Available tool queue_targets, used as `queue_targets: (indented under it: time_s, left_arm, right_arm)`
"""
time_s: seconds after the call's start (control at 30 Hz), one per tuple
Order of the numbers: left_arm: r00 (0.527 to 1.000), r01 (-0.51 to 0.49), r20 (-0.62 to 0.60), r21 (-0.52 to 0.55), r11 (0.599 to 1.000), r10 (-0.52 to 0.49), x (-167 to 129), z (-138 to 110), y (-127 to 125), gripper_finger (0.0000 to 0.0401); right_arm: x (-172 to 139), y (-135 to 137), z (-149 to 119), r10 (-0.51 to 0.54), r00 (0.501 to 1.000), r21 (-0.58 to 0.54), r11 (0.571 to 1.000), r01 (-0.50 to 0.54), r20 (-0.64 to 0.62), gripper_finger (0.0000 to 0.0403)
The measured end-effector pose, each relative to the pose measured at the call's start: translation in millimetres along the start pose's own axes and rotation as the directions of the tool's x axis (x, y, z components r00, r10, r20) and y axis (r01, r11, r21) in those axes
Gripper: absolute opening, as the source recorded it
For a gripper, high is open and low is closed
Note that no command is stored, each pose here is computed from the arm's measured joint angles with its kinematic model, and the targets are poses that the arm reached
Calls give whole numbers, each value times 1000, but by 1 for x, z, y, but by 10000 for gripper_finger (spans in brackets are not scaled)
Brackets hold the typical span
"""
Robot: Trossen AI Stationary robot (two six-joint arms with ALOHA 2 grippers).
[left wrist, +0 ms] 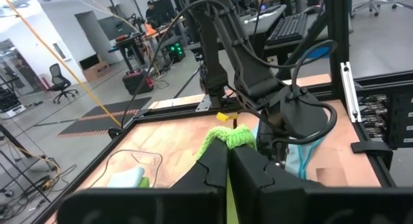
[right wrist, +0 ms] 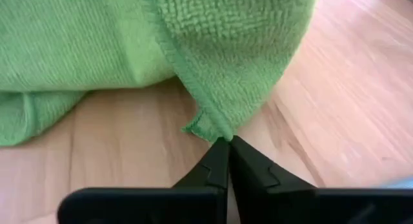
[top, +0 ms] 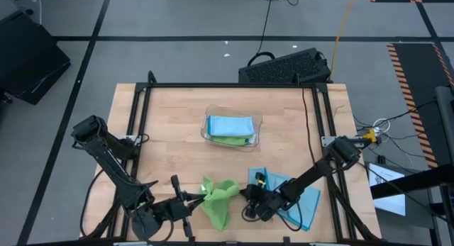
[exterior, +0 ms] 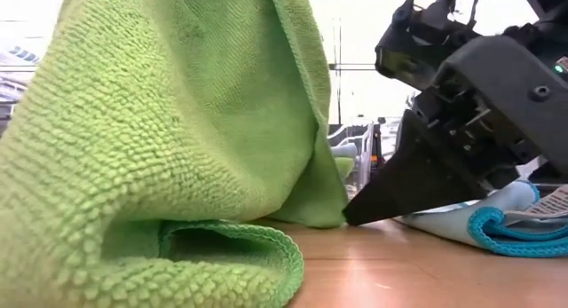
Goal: Fold microfiber towels
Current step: Fold the green microfiber cloth
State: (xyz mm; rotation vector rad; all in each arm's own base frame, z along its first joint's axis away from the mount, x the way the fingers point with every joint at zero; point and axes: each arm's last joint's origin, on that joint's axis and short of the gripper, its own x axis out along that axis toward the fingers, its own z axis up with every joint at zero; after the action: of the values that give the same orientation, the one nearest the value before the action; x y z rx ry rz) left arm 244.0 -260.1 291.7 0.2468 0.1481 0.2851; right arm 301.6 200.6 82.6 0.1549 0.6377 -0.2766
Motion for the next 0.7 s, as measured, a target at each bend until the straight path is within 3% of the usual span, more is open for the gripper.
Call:
queue_targets:
  time_s: [0.27, 0.4, 0.7]
  left_arm:
    - [1000, 0, -2, 4, 1000, 0, 0, 0, 0, 14]
    - [1000, -1, -3, 6, 1000, 1, 0, -1, 0, 7]
    - [1000, -3, -3, -1, 1000, 3, 1, -1, 0, 8]
  right_arm:
    - [-6, 2, 1, 27, 999, -38, 999, -28, -20, 14]
    - [-6, 3, 2, 45, 999, 0, 999, -45, -28, 25]
    - [-2, 8, -1, 76, 997, 52, 996, -76, -5, 133]
